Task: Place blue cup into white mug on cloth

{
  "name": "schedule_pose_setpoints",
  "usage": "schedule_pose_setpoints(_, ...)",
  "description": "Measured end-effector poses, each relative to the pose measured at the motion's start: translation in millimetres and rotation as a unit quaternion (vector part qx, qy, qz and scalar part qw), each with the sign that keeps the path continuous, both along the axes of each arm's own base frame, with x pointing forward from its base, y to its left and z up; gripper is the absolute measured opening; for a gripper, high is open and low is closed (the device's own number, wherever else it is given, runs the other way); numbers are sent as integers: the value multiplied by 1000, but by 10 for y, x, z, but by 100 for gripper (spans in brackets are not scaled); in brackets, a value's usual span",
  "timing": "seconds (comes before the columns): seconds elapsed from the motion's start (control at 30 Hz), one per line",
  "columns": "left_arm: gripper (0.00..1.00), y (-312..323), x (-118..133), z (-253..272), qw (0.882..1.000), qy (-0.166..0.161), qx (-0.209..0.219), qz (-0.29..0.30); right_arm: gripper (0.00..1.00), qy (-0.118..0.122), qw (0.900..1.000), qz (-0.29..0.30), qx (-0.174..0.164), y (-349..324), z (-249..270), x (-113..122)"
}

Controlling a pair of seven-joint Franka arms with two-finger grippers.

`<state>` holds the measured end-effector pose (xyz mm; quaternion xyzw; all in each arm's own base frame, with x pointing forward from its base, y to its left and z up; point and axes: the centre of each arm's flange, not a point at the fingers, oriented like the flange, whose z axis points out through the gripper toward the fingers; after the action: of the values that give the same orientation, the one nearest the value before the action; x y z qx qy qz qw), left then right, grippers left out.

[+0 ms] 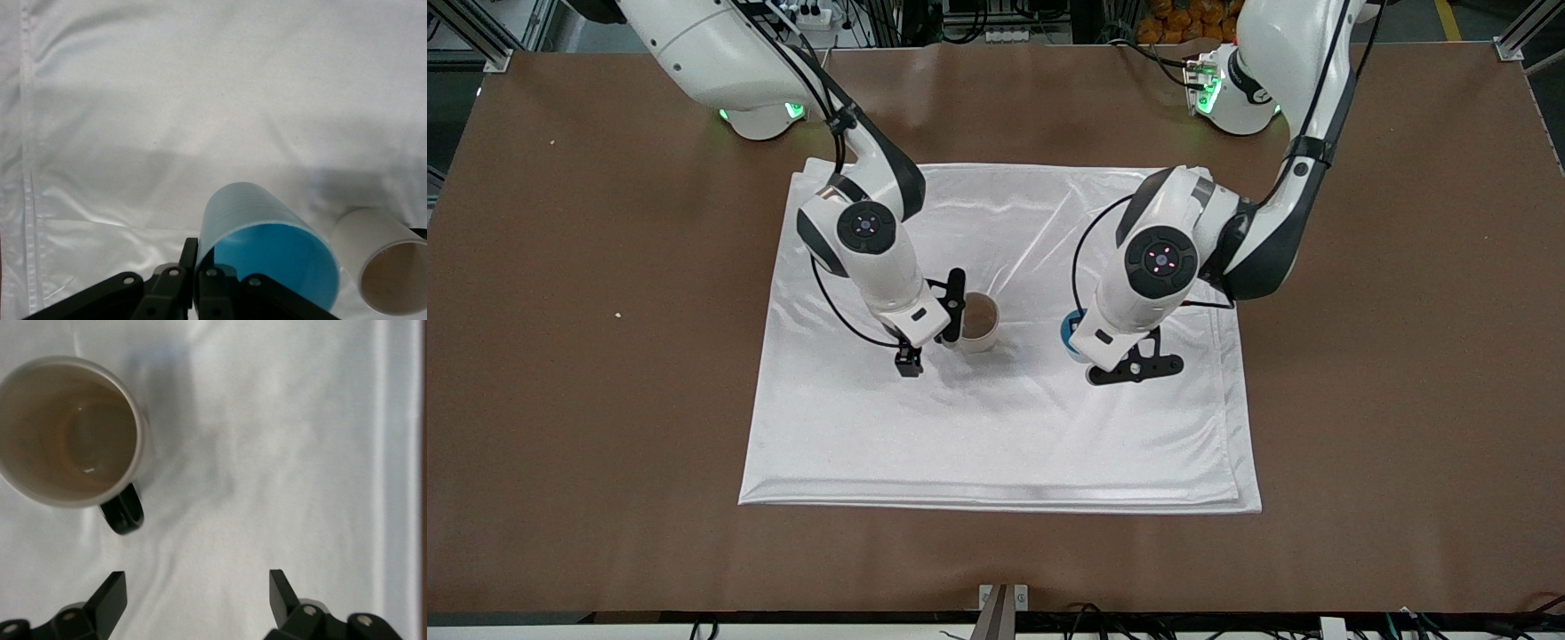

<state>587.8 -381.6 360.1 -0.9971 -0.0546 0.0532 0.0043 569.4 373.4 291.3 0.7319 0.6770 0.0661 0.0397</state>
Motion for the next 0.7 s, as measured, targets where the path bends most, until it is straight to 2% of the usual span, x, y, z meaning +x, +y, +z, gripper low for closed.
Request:
schedule_pose_setpoints(0.03, 4, -40, -27, 0, 1000, 0, 0, 0, 99, -4, 1000, -5, 0, -62, 101, 40)
schedule_pose_setpoints(0.07, 4, -78, -52, 0, 1000, 0, 1, 0, 100, -8, 1000, -11, -1, -120, 195, 76)
schedule_pose_setpoints(0.23, 4, -278, -191, 0, 1000, 0, 3, 1, 100, -23, 999, -38, -9, -440, 699, 199)
schedule_pose_setpoints(0.47, 4, -550, -391, 16, 1000, 1, 2, 8, 100, -32, 996, -82, -21, -976, 1238, 323)
schedule_pose_setpoints(0.7, 4, -900, -674, 62, 1000, 8, -9, 8, 100, -44, 992, -117, -33, -1396, 1783, 307)
